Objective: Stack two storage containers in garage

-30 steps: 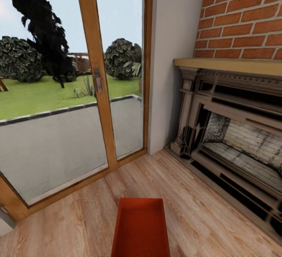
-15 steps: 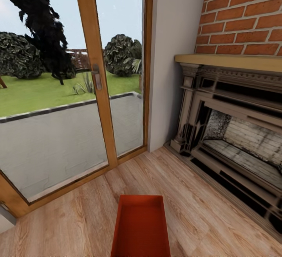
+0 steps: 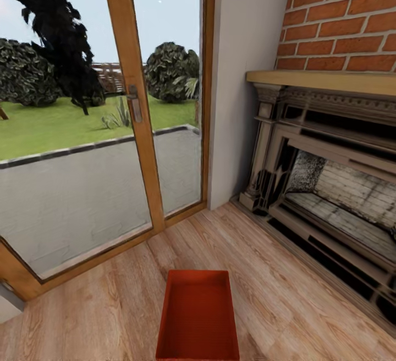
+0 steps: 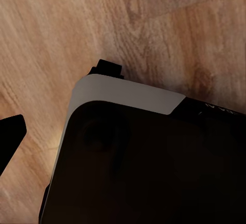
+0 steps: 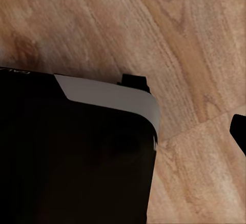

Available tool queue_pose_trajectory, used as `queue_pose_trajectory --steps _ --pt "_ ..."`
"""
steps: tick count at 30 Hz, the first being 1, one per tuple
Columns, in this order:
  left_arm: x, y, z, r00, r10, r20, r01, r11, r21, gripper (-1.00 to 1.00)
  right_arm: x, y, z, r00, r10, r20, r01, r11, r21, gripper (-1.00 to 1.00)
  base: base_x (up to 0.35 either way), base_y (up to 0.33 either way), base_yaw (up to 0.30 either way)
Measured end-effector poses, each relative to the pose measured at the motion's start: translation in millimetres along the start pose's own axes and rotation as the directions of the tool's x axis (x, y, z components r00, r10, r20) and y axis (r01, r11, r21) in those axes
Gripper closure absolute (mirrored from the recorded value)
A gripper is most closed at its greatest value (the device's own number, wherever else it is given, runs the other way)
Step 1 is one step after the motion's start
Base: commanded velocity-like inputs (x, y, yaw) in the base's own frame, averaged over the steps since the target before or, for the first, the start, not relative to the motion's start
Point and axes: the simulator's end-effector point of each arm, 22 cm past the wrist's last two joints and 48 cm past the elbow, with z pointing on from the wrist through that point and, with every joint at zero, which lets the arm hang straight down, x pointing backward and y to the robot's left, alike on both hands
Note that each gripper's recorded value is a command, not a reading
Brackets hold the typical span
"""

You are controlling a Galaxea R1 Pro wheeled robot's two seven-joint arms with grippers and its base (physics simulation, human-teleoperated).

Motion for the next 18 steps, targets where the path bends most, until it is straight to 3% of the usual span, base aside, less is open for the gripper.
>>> queue_pose_trajectory --steps 18 --pt "11.1 3.3 2.3 1.0 0.002 -0.028 -0.002 1.0 -0.008 -1.0 11.1 2.1 1.7 1.0 -0.004 -0.027 0.004 1.0 -0.003 -1.0 0.0 0.0 0.0"
